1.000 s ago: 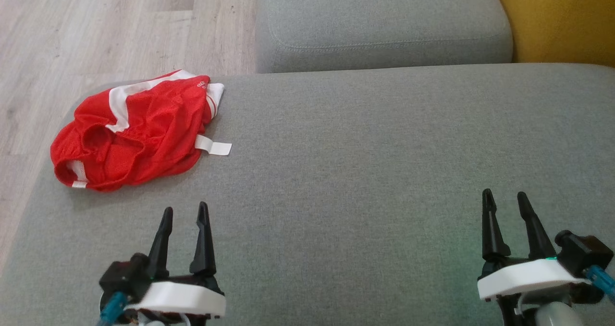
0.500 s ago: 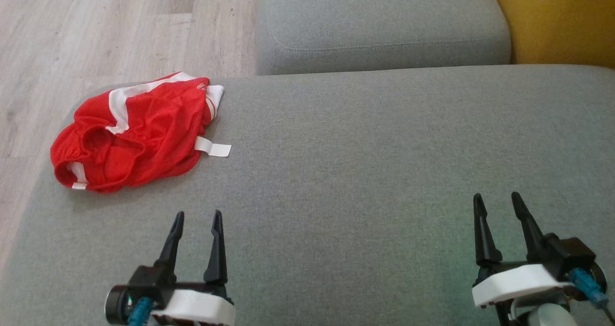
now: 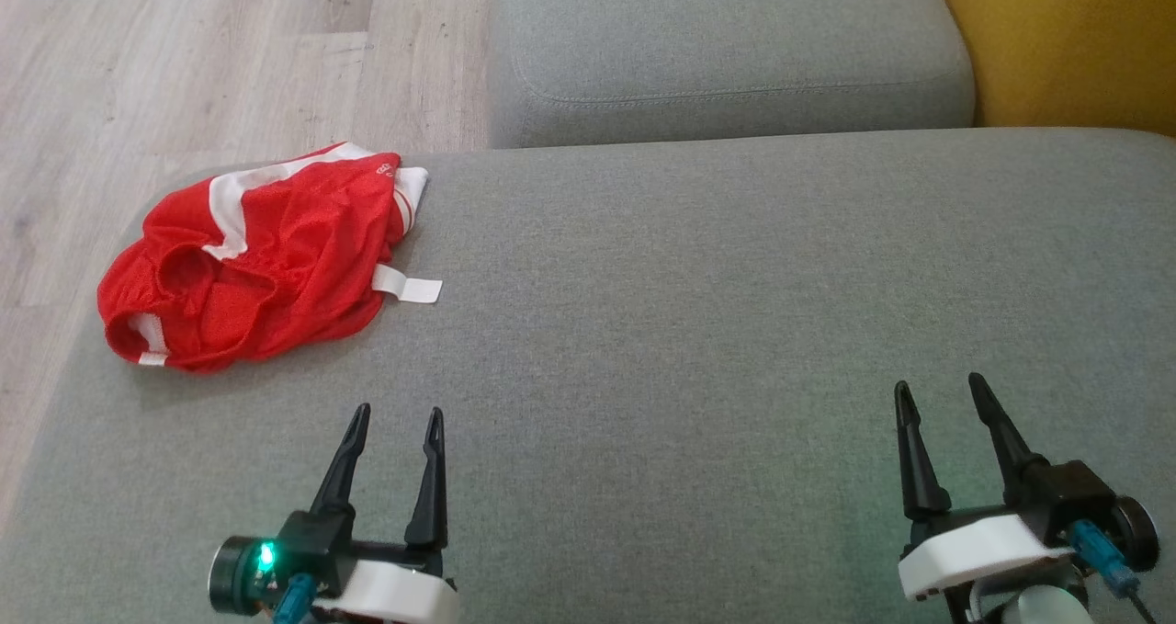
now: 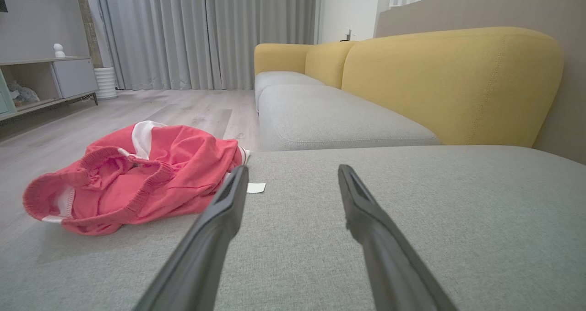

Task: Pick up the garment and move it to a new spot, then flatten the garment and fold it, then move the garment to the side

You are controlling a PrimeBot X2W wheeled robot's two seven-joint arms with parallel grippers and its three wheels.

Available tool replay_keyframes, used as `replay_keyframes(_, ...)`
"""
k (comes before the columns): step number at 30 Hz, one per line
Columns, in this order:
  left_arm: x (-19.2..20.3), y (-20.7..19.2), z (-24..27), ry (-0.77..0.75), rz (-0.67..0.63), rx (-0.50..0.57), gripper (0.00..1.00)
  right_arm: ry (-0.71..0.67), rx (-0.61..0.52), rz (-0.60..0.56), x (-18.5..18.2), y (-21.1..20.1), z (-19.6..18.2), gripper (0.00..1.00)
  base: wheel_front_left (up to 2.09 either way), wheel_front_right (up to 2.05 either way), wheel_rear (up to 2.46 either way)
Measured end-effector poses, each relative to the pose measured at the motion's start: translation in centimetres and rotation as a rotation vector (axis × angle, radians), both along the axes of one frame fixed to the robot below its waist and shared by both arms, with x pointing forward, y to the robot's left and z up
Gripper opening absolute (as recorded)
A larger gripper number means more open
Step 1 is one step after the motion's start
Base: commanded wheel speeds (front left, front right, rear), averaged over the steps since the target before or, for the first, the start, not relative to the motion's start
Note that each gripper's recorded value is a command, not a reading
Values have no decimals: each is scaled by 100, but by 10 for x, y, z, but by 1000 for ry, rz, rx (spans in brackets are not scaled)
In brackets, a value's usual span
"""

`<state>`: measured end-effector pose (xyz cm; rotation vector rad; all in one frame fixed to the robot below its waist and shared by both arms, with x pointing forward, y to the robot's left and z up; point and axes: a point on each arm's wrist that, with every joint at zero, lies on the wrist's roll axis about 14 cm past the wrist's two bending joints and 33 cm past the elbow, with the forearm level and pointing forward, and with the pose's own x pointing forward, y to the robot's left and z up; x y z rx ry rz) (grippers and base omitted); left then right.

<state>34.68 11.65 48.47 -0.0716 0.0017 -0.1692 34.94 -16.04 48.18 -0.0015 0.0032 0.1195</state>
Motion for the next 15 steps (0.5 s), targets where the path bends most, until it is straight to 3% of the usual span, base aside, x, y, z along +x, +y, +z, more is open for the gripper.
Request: replay_keyframes(15,-5,12,0,-1,38,6,100,25,-13,26,1,7,-8,100,0,0,0)
